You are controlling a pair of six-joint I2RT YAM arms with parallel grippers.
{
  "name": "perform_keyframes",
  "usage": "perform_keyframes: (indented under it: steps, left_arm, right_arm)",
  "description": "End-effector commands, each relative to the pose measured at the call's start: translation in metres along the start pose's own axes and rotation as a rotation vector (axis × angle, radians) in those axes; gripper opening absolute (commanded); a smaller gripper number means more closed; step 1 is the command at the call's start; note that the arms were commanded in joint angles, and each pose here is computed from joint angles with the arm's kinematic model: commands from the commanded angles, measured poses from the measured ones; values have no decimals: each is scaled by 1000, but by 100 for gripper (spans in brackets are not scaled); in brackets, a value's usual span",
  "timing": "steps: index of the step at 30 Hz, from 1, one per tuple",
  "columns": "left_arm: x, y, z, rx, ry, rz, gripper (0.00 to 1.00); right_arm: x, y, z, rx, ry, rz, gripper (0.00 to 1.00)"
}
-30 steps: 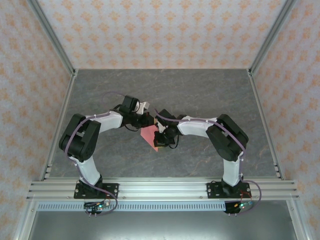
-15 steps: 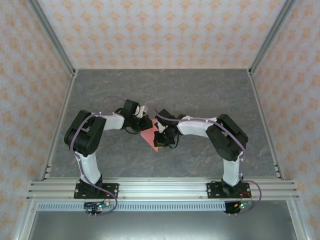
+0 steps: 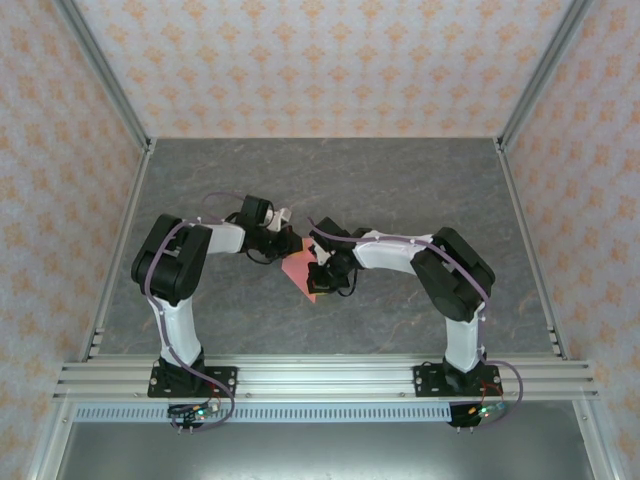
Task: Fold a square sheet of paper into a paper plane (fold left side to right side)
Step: Fourth fold the wing at the center of the table.
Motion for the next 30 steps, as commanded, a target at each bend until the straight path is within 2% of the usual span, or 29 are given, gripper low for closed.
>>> perform_keyframes:
  steps: [1,24,30]
  left_arm:
    - [40,4,34,-99,-8,154,7]
    - [57,11,83,-114,13,185,7]
    - [38,28,93,-151,-9,153,11]
  right_arm:
    - [-65,-19,-47,173,-96,-249,0]
    - [-65,-19,-49,179,-91,-251,0]
    - [-56,-19,-43,145,-70,-206,0]
Point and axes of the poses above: each hand's point on the last joint's axis, 136 mm out from that joint toward the fingers, its own y axis back along the fingers, its own x axis along the line the jaws close on, z = x × y, the point moved 1 cm from there along y, back along the fingers, and after that the axes turned 3 degrees about -y, right-handed, at the moved point
